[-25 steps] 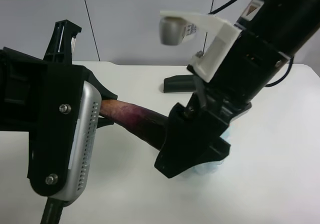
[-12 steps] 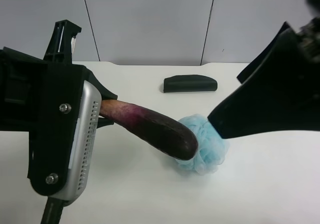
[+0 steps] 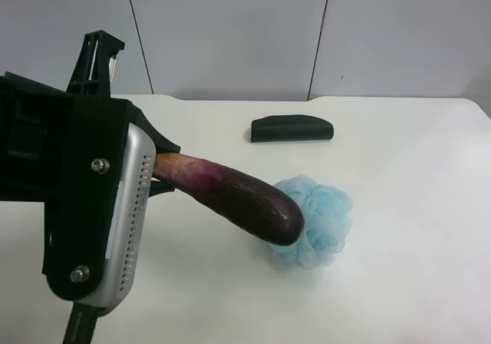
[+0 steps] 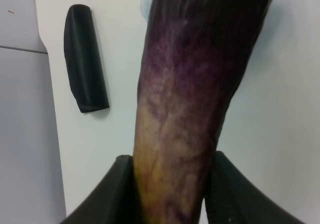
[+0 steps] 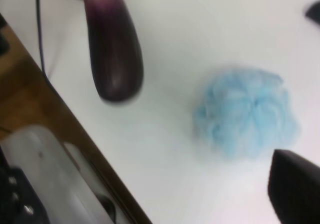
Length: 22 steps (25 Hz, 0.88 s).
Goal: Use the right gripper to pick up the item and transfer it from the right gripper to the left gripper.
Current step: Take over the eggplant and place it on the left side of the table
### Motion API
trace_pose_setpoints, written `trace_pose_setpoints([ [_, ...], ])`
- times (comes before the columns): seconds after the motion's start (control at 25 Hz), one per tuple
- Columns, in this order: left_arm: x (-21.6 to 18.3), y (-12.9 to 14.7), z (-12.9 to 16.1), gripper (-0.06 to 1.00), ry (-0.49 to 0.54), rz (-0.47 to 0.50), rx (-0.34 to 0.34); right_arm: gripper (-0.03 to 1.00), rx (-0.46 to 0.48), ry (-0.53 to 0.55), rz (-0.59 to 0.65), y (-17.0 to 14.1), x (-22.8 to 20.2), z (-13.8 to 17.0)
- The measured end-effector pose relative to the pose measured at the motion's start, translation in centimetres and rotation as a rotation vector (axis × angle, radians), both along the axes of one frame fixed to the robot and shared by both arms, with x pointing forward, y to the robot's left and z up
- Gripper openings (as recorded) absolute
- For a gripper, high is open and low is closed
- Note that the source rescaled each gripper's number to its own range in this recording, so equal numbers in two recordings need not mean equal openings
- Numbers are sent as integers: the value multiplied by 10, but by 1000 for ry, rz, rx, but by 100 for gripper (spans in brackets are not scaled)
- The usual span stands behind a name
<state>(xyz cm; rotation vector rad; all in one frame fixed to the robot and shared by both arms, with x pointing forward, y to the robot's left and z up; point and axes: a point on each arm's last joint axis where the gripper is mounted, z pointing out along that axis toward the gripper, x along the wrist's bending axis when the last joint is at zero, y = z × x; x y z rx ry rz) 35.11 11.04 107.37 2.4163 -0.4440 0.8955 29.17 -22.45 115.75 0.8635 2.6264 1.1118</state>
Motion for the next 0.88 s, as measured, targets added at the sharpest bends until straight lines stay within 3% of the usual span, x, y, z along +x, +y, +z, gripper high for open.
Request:
trace_pose_setpoints([
  [0.28,0,0,0,1,8,8,-6,100,-137,19,-133,-37,-20,-77],
  [0.4,0,0,0,1,8,8,-6,100,-113,4,-206,-49,-28,-100],
  [0.6,0,0,0,1,8,8,-7,100,30,-98,-240,-56,-35,-105],
  [0.88,0,0,0,1,10,10,-8,100,38,-105,-242,-56,-35,-107],
])
